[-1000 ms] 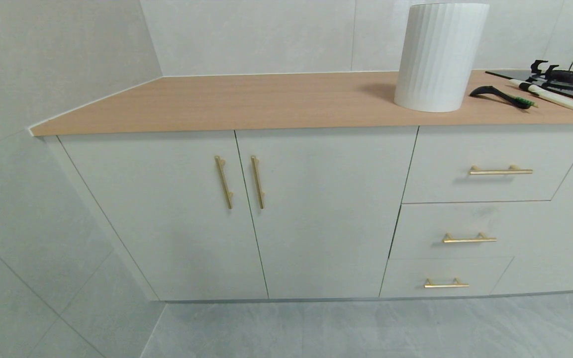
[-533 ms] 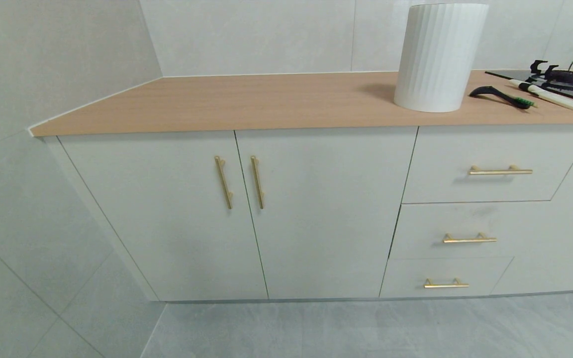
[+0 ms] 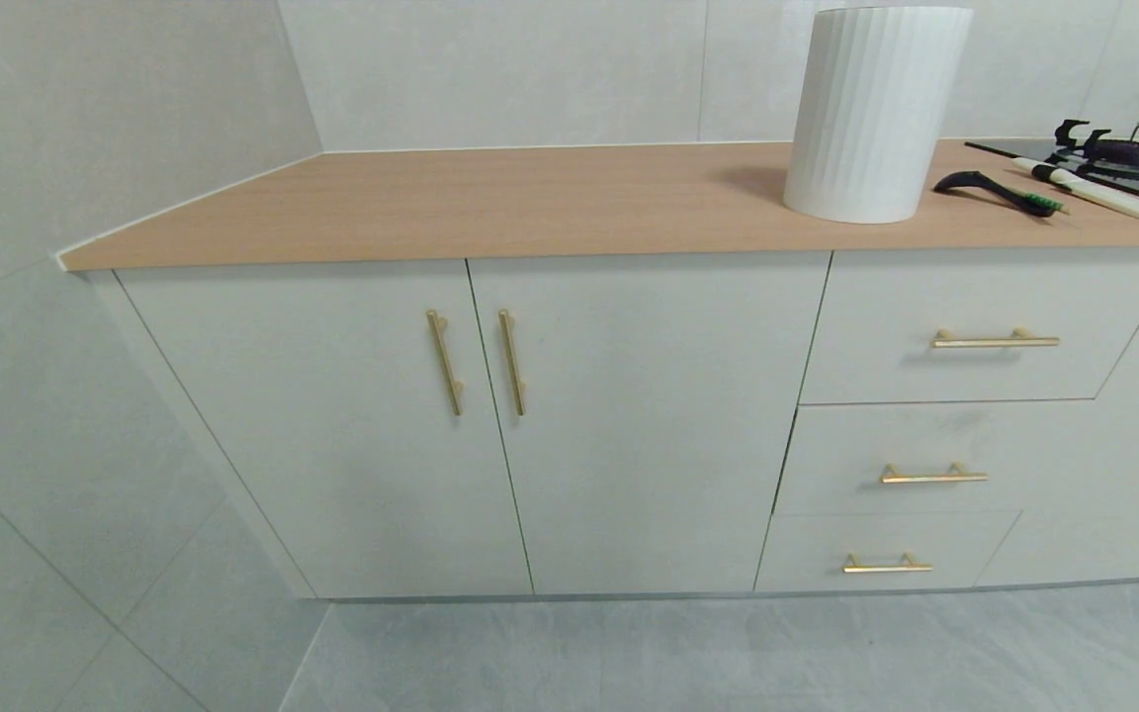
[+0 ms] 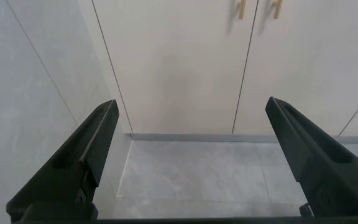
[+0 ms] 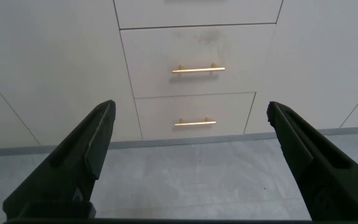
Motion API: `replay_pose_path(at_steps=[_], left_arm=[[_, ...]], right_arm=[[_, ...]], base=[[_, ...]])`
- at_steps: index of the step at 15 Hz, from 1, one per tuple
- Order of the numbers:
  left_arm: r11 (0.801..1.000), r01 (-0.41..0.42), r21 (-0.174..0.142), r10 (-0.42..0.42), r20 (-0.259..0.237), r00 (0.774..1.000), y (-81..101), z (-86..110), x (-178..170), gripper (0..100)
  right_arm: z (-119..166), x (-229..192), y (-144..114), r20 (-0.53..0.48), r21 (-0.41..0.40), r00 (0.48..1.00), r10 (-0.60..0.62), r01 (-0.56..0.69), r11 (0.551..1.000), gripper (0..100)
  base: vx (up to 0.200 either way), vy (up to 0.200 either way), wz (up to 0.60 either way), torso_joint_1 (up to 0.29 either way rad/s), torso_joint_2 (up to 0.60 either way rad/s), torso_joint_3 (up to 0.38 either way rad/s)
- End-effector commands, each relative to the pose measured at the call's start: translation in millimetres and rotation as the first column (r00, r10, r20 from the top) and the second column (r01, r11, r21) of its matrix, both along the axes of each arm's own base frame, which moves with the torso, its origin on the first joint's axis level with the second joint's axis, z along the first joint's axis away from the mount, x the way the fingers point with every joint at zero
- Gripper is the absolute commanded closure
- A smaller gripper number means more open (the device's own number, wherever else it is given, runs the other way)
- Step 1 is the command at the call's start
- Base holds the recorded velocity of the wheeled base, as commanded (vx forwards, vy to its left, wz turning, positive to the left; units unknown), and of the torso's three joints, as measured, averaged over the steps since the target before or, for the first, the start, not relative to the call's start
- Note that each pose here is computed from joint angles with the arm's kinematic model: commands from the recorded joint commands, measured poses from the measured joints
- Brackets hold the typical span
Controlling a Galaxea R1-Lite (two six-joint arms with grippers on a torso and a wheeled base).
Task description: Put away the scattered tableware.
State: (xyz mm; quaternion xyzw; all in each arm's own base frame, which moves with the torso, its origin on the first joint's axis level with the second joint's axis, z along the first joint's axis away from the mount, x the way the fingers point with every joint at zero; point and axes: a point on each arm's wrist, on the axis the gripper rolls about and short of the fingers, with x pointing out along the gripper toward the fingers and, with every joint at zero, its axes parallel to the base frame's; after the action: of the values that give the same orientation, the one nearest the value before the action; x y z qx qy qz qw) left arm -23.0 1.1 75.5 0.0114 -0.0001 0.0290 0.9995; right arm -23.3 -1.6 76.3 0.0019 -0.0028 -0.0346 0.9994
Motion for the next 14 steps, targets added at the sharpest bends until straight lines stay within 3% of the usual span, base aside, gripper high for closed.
replay_pose_path(at_steps=[1,4,8,14], left_arm=[[1.0,0.001,-0.001,-0.001,0.001,1.0,0.0,0.2,0.1,0],[1.0,0.0,-0.03,0.0,0.002,1.0,0.0,0.2,0.1,0],[1.0,0.001,-0.023,-0.001,0.002,1.0,0.0,0.2,0.1,0],[1.0,0.001,-0.026,-0.001,0.002,1.0,0.0,0.2,0.1,0]], right_arm=[[-0.6,0.3,0.0,-0.006,-0.001,1.0,0.0,0.0,1.0,0],[-0.1,0.2,0.0,-0.004,-0.001,1.0,0.0,0.0,1.0,0],[-0.1,0.2,0.0,-0.004,0.001,1.0,0.0,0.0,1.0,0],[-0.1,0.2,0.0,-0.004,0.001,1.0,0.0,0.0,1.0,0]], base=[[0.0,0.0,0.0,0.0,0.0,0.0],[0.0,0.0,0.0,0.0,0.0,0.0],[0.0,0.0,0.0,0.0,0.0,0.0],[0.0,-0.2,0.0,0.008,0.0,0.0]])
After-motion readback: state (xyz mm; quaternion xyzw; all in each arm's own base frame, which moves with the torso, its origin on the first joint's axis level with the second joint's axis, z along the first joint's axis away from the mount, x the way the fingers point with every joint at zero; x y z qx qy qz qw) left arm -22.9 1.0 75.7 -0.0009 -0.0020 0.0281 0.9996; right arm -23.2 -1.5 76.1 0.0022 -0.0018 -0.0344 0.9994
